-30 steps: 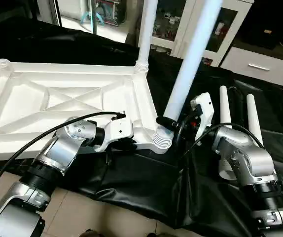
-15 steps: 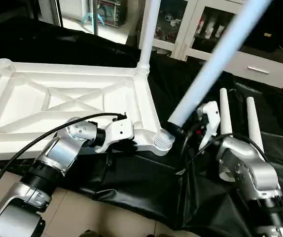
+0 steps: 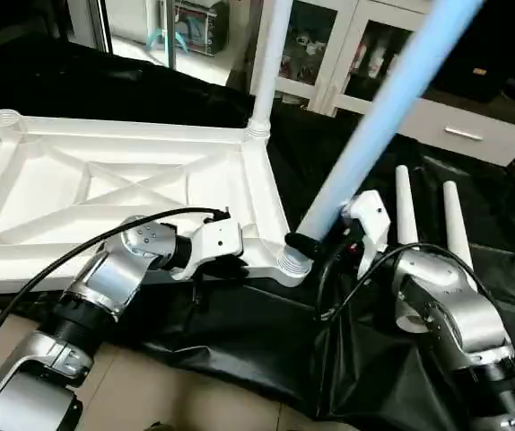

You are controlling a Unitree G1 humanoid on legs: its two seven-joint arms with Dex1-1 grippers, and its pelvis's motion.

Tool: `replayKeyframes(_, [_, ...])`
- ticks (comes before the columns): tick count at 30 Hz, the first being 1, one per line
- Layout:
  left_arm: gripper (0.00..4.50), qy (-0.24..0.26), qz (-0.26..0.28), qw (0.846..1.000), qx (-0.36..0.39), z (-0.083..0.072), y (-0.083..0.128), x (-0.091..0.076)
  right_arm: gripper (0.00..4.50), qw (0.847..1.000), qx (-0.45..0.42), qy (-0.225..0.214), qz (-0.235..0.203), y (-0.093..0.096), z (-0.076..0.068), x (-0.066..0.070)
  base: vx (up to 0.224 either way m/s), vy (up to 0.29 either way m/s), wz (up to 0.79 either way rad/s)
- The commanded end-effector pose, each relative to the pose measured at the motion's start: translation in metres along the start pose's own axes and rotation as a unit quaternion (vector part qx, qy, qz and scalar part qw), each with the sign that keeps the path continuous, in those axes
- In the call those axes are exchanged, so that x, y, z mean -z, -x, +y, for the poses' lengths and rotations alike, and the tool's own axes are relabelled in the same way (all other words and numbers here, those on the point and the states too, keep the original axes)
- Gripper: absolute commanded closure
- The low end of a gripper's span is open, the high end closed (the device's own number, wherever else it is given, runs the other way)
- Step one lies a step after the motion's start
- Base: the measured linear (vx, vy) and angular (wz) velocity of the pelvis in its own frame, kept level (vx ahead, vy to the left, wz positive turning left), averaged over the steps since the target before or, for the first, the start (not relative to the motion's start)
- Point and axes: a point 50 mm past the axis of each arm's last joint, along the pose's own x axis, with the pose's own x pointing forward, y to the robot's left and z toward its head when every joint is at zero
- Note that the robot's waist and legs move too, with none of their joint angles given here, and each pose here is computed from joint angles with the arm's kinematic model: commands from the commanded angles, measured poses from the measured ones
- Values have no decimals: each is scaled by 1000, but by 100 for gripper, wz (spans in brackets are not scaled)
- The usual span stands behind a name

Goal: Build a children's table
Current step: Pick table leg

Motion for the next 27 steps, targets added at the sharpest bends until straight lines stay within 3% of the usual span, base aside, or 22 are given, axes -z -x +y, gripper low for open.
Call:
replayKeyframes(1, [450, -22, -5, 1000, -6, 5, 3, -9, 267, 981, -9, -88, 174, 10, 11, 72, 0, 0, 0])
replayKeyframes(8, [450, -21, -6, 1000, -5, 4, 3, -9, 267, 976, 30, -129, 173, 3, 0, 73, 0, 0, 0])
replayKeyframes(11, [450, -21, -6, 1000, -5, 5, 3, -9, 267, 974, 32, -133, 183, 4, 1, 79, 0, 0, 0])
replayKeyframes(14, [450, -21, -6, 1000, -5, 4, 3, -9, 267, 970, 33, -128, 203, 7, 6, 95, 0, 0, 0])
replayKeyframes(27, [450, -21, -5, 1000, -5, 4, 3, -9, 267, 969, 47, -132, 206, 7, 8, 103, 0, 0, 0])
